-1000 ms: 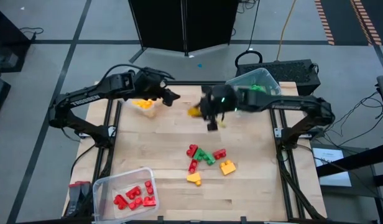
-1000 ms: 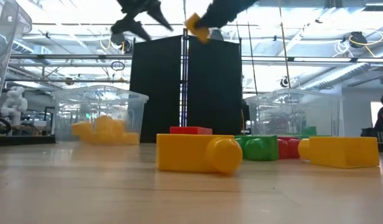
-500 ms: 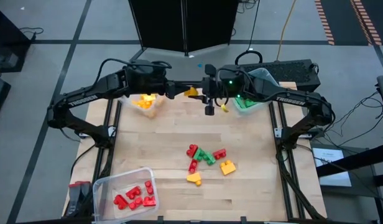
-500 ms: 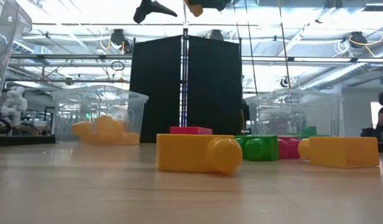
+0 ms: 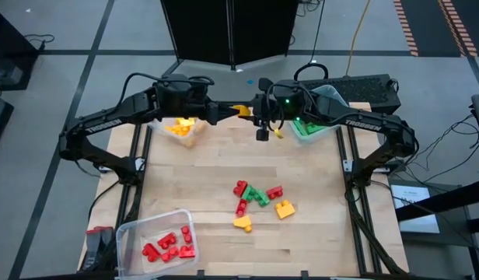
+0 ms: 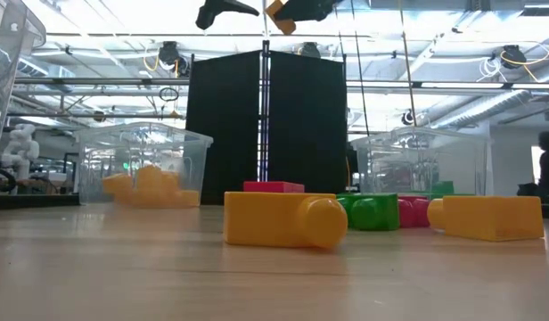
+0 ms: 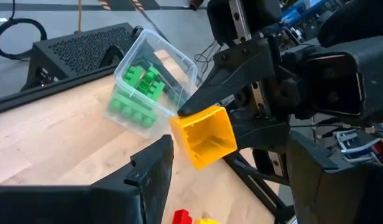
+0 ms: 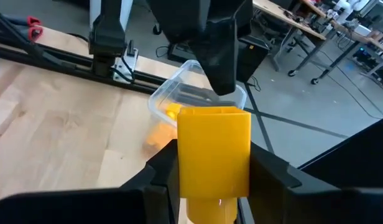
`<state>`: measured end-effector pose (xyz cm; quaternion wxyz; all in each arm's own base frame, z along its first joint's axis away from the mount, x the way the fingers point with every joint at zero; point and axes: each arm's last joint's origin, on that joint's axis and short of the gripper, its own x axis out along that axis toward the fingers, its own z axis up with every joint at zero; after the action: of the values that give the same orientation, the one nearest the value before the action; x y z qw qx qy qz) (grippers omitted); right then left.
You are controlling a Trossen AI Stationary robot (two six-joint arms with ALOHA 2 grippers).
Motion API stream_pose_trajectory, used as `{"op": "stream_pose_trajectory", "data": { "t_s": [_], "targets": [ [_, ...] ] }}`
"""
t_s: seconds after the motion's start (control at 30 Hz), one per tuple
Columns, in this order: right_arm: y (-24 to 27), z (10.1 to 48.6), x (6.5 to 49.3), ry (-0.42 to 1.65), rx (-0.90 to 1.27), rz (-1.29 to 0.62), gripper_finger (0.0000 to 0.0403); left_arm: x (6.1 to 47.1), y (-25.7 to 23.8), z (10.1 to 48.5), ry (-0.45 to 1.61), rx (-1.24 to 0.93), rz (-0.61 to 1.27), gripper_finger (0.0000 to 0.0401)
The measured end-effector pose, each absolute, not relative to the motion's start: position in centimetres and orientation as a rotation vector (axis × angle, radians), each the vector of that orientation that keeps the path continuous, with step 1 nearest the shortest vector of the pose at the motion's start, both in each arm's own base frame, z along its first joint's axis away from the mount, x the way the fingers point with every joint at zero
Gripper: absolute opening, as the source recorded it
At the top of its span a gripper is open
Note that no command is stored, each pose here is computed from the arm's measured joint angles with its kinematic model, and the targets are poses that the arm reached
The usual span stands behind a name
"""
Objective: Sort blocks
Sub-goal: Put the yellow game piece into the top left transparent bin
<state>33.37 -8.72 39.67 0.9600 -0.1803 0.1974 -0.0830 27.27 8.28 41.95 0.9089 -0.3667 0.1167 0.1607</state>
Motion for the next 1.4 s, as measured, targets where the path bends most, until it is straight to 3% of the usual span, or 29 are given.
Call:
{"op": "stream_pose_trajectory", "data": {
  "t_s": [0.7,1.4],
  "targets": [
    [-8.7,40.1,33.5,0.359,-0.386,-0.182,0.0116,29.4,8.5,40.1,0.293,-0.789,0.375,0.0215],
    [-8.4,38.3,34.5,0.448,-0.393,-0.137,0.0116,29.9,8.7,39.7,0.279,-0.808,0.408,0.0215]
  ]
}}
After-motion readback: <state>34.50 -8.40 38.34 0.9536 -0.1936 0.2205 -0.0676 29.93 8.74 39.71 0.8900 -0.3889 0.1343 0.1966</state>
